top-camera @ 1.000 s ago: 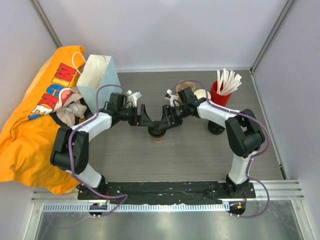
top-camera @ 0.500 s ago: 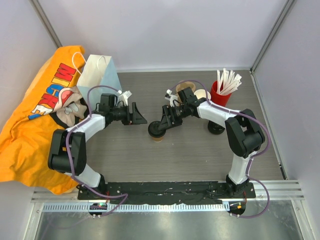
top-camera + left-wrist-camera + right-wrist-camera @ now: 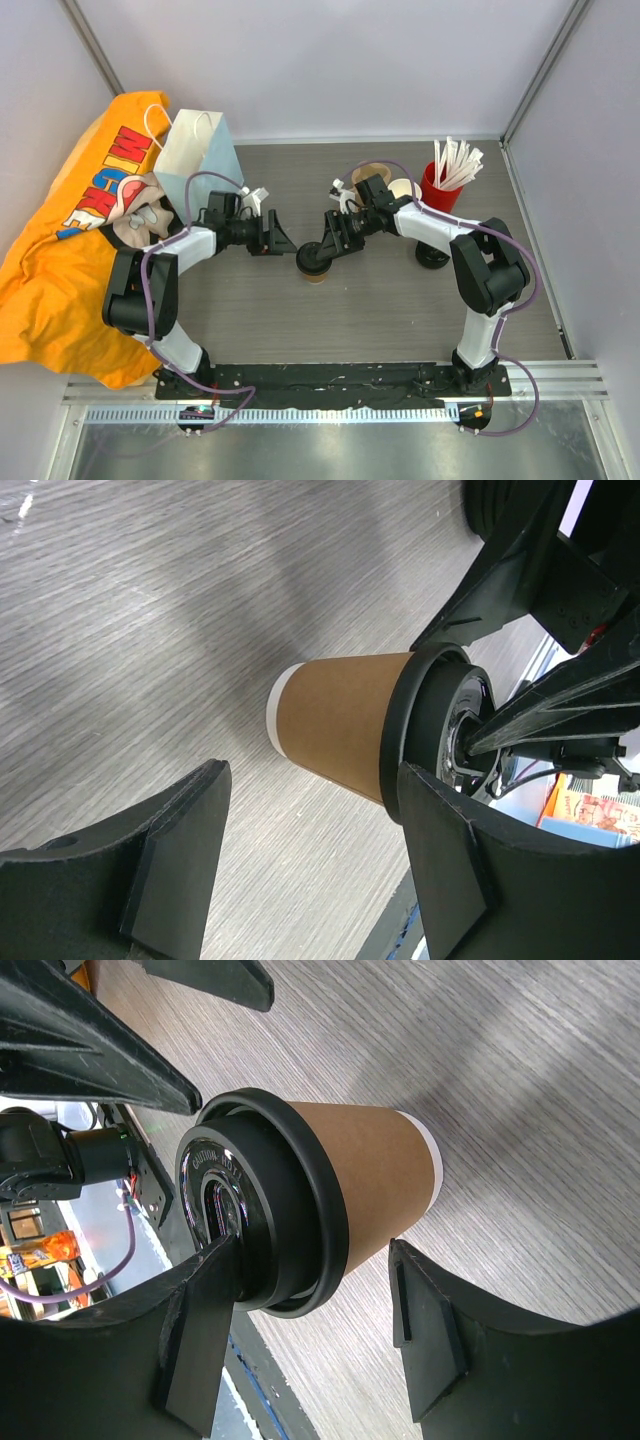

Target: Pack the takeout coffee

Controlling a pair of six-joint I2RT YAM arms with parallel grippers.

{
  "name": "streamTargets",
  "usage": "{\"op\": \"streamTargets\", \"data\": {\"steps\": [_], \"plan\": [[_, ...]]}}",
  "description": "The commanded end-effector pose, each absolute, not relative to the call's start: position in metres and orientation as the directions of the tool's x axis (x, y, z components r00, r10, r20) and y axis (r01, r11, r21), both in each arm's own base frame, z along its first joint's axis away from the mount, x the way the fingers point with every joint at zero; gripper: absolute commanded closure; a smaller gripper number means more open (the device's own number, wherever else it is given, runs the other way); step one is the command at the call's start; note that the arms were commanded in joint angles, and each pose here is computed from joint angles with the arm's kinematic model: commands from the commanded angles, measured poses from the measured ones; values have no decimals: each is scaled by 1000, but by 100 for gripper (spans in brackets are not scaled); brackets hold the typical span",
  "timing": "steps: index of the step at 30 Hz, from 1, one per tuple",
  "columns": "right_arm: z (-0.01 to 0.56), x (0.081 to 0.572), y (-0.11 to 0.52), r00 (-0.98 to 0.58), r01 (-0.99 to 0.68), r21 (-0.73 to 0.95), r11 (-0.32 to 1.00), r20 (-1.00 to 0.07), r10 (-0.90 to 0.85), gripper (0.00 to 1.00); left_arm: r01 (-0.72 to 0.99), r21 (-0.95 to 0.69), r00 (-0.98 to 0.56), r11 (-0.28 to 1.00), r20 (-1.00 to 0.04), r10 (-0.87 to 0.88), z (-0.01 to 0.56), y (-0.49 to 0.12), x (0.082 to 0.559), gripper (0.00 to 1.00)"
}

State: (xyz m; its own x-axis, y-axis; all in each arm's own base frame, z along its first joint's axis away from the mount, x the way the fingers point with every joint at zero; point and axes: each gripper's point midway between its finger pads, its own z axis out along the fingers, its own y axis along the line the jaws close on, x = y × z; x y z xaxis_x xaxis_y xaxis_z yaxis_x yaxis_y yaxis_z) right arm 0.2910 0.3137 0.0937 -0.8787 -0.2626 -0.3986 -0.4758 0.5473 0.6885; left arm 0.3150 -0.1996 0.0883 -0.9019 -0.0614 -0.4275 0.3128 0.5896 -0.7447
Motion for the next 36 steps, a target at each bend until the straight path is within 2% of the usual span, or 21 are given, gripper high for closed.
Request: {"op": "streamTargets", "data": {"steps": [1,17,28,34,35,36], "plan": [[96,297,317,-850,-522,642,561,-445,-282,36,338,-755,-893,561,-445,-61,96,-205,319,29],[93,296,317,-848,-525,637,564,-443,-290,36,360,-715,-897,599,-441,13,79,-212,308,37],[86,294,316,-851,-523,631,574,-432,-300,37,335,-635,-912,696,-404,70,52,-204,304,42],[77,291,314,-854,-517,624,586,-415,-312,39,318,-594,-918,739,-389,83,40,-196,305,48],[76,291,314,-855,-517,623,587,-414,-314,39,321,-589,-918,741,-387,89,39,-195,304,55],[75,291,314,-854,-517,623,587,-413,-315,39,318,-585,-918,746,-386,88,38,-194,305,56]]}}
